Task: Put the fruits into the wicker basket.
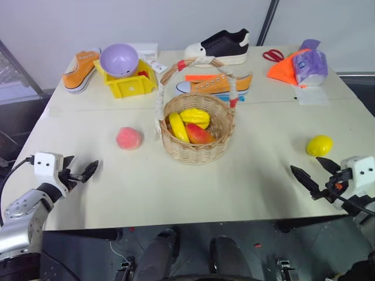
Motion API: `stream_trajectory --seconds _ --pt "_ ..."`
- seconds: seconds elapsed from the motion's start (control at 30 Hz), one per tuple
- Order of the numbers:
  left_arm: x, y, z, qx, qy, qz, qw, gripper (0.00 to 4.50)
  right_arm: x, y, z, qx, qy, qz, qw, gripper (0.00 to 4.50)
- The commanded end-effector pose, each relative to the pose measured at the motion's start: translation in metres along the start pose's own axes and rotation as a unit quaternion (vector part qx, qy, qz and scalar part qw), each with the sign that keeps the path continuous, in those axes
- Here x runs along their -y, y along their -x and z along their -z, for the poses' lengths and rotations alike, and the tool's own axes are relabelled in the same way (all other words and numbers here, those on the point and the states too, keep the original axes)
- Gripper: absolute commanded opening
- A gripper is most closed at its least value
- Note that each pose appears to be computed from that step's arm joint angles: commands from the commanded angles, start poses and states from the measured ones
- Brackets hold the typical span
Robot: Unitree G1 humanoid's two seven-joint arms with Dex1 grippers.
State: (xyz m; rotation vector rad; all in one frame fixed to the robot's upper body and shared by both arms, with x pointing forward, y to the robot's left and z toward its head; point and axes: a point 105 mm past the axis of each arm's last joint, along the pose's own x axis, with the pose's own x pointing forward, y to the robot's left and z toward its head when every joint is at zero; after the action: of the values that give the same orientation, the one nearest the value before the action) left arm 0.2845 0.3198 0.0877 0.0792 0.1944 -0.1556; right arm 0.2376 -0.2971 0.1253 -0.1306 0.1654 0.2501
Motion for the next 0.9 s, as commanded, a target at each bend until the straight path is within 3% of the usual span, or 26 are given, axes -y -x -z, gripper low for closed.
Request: stream_trajectory --seconds 0.03,0.57,0.73,0.9 --pt "-0.002 0.000 -0.014 0.021 -0.014 -0.005 1.000 4.50 -0.004 0.002 -0.010 0.018 0.008 0.000 1.000 4.42" --pt "0.005 -0.009 -0.026 0.039 0.006 0.005 0.999 4.50 -0.014 -0.002 -0.015 0.023 0.007 -0.032 0.999 4.42" --pt "0.019 -0.020 -0.056 0.076 -0.001 0.028 0.997 4.50 -0.057 -0.008 -0.037 0.030 0.019 -0.142 0.989 4.42" --pt "0.043 -0.041 -0.078 0.086 -0.036 0.075 0.993 4.50 -0.125 -0.002 -0.055 0.017 0.036 -0.300 0.953 4.42"
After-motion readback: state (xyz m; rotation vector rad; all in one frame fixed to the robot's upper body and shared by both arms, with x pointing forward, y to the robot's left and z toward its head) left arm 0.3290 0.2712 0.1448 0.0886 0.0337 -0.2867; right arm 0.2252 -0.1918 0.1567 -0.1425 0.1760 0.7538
